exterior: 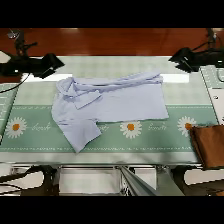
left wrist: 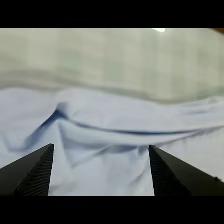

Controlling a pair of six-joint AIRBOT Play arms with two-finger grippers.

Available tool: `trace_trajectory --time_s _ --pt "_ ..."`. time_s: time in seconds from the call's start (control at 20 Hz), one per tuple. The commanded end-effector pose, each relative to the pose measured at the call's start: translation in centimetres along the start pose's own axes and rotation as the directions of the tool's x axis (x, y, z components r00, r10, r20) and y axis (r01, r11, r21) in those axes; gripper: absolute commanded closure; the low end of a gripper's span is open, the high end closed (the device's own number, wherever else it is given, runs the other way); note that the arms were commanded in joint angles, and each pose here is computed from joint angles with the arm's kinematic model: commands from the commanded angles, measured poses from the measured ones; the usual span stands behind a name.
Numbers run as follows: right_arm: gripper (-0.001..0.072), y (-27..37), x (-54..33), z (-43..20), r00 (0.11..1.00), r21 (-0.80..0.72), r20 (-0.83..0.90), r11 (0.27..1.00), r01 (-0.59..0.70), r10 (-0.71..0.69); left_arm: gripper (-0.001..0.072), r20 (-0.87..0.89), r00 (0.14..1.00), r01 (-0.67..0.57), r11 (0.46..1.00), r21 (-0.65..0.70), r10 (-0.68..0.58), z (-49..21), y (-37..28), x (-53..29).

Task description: Fold the shirts.

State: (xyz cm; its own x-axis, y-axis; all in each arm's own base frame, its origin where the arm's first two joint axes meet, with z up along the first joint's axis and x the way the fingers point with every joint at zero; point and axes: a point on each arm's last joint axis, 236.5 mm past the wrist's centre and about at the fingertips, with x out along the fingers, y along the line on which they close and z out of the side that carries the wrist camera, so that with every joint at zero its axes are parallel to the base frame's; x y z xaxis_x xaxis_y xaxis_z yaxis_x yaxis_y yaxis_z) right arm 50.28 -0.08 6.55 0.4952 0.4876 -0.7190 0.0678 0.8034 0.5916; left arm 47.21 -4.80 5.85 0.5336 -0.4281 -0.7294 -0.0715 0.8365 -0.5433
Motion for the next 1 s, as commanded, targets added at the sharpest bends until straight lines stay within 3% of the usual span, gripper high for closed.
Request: trace_trajectory --time_s 0.0,0.05,0.15,0.25,0.4,0.7,0.95 --pt "0.0091 -7.9 -6.8 -5.3 0.954 0.003 -0.207 0.975 0.224 -0.218 0.0001 -0.384 0.893 -0.257 0.966 -0.014 0.232 -8.2 10.5 -6.3" --pt "0.0091 -10.2 -8.4 -6.8 0.929 0.018 -0.229 0.953 0.302 -0.29 0.0001 -0.449 0.846 -0.347 0.936 -0.056 0.287 -10.9 13.6 -8.2" --pt "0.0091 -12.0 -8.9 -9.0 0.948 0.179 -0.156 0.936 0.302 -0.276 0.0001 -0.424 0.871 -0.361 0.909 -0.208 0.249 -14.4 16.0 -8.9" --pt "0.0091 -11.6 -7.2 -12.1 0.971 0.27 -0.078 0.933 0.237 -0.224 0.0002 -0.3 0.947 -0.225 0.903 -0.365 0.114 -16.2 15.4 -7.3" --pt "0.0091 -10.0 -4.7 -17.1 0.988 0.32 -0.011 0.936 0.147 -0.151 0.0002 -0.215 0.974 -0.041 0.877 -0.48 -0.072 -18.9 13.6 -5.5" --pt "0.0091 -7.8 -3.3 -22.1 0.997 0.334 -0.066 0.94 0.064 -0.044 0.0003 -0.135 0.984 0.023 0.841 -0.541 -0.113 -20.6 13.2 -1.8" --pt "0.0091 -7.3 -3.3 -22.6 0.996 0.338 -0.085 0.94 0.052 -0.025 0.0004 -0.171 0.98 0.002 0.872 -0.49 -0.099 -21.0 11.5 1.8"
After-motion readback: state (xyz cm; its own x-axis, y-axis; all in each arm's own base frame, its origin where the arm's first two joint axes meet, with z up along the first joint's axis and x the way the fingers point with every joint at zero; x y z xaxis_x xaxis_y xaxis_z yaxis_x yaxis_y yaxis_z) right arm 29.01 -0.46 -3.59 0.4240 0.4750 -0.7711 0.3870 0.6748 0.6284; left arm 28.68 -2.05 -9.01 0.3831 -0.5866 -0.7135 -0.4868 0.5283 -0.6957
